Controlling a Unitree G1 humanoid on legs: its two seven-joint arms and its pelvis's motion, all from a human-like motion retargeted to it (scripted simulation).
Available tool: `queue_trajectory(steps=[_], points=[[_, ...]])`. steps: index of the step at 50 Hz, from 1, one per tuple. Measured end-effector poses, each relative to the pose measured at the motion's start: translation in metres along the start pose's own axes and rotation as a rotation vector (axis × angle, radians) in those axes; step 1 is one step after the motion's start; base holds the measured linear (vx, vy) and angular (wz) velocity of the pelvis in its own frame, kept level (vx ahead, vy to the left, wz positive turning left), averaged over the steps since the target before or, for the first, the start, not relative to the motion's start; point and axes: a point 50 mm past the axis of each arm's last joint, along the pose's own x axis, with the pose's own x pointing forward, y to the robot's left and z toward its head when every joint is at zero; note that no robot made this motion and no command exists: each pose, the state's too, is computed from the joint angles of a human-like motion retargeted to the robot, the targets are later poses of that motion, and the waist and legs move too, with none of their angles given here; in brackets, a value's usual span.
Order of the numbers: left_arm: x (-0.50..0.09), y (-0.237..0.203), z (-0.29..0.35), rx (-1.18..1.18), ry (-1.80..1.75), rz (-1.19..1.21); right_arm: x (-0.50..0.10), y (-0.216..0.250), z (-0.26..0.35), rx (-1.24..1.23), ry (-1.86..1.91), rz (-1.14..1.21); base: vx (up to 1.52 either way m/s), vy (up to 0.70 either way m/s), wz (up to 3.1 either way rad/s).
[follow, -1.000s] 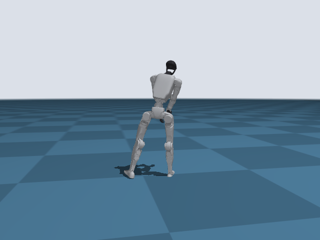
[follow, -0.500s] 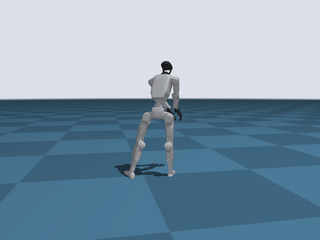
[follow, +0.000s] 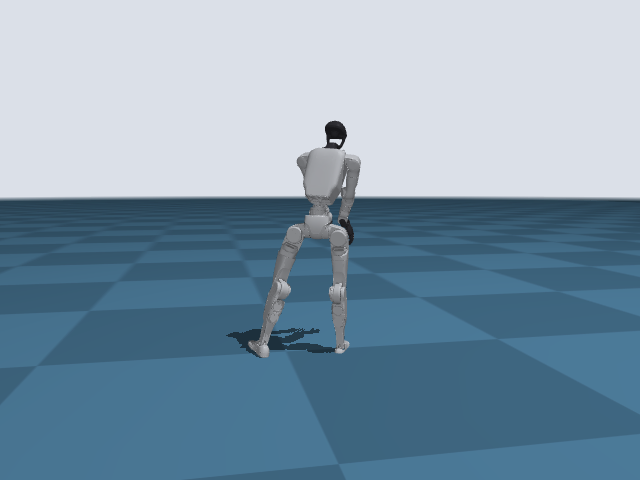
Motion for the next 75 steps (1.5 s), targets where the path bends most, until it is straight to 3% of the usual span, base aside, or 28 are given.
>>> queue_trajectory(steps=[12, 19, 30, 39, 47, 54, 60, 66, 70, 75], points=[[-0.009, -0.035, 0.051, 0.018, -0.169, -0.073, 0.011, -0.022, 0.053, 0.018, -0.169, -0.032, 0.00, 0.00, -0.01], [-0.004, -0.016, 0.049, 0.018, -0.159, -0.046, 0.002, -0.004, 0.050, 0.007, -0.131, -0.005, -0.06, 0.04, 0.03], [0.004, 0.044, -0.010, -0.033, -0.013, 0.037, -0.024, 0.035, -0.009, -0.040, 0.018, 0.094, 0.00, -0.01, 0.32], [0.004, 0.054, -0.023, -0.034, 0.050, 0.058, -0.028, 0.039, -0.024, 0.002, 0.079, 0.122, 0.05, -0.05, 0.28], [0.000, 0.015, -0.030, 0.003, 0.060, 0.054, -0.011, 0.009, -0.035, 0.104, 0.048, 0.074, 0.12, -0.05, -0.35], [-0.020, -0.071, 0.021, -0.002, -0.126, -0.156, 0.012, -0.069, 0.024, 0.172, -0.306, -0.068, 0.20, -0.04, -0.80], [-0.091, -0.154, 0.124, -0.029, -0.574, -0.482, -0.024, -0.155, 0.152, 0.164, -0.893, -0.281, 0.19, -0.05, -1.28], [-0.236, -0.199, 0.217, 0.001, -1.193, -0.851, -0.151, -0.218, 0.268, 0.122, -1.592, -0.542, 0.17, -0.04, -1.33], [-0.341, -0.205, 0.234, 0.047, -1.596, -1.055, -0.254, -0.241, 0.297, 0.061, -2.019, -0.777, 0.15, -0.03, -1.11], [-0.449, -0.200, 0.213, 0.117, -2.072, -1.192, -0.360, -0.248, 0.290, -0.027, -2.445, -1.106, 0.12, -0.02, -0.80]])
